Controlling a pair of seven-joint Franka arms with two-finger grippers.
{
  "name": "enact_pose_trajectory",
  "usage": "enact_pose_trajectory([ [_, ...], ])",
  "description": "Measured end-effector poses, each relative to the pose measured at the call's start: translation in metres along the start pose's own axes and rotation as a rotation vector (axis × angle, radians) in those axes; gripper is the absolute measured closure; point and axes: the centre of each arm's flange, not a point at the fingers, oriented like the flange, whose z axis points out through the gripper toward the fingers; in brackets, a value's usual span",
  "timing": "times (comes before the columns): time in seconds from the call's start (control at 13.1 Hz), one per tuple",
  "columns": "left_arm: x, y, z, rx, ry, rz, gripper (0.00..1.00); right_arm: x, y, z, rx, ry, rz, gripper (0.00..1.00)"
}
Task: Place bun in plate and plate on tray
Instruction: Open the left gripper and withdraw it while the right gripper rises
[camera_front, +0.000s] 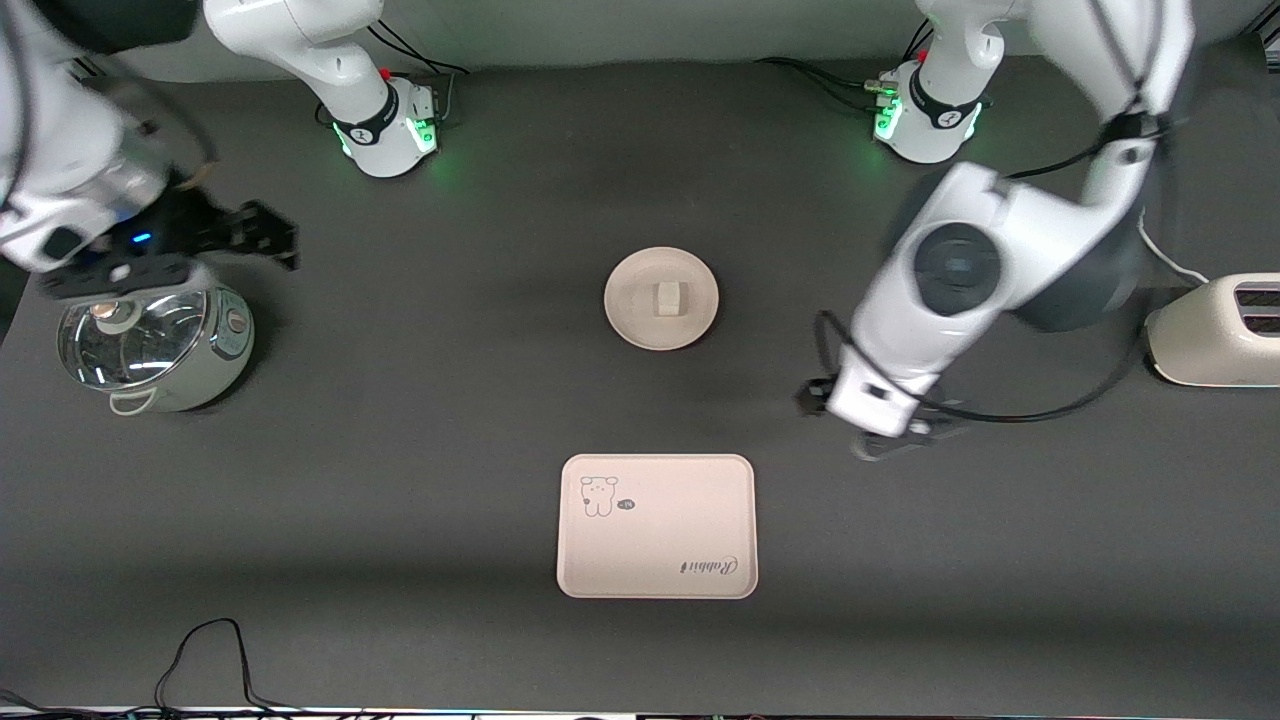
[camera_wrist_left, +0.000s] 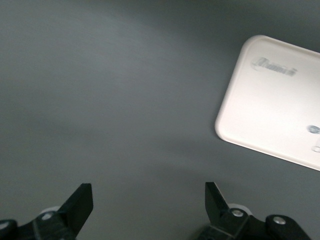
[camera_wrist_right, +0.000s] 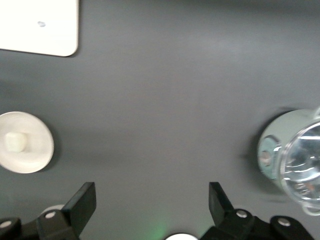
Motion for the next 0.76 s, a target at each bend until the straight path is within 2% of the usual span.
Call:
enact_pose_trajectory([
  [0.3,0.059,-0.113,-0.048,-0.014,-0.055,0.028,0.0,-0.057,-0.156,0.004,0.041,-0.021,0.034,0.0],
  [0.53,0.07,-0.188,-0.075,-0.014,-0.076,0.094,0.0,-0.093,-0.224,0.006,0.085,-0.016,0.059,0.0],
  [0.76,0.076,-0.232,-0.081,-0.004,-0.073,0.134,0.0,-0.12,-0.277,0.019,0.142,-0.027,0.024,0.0],
])
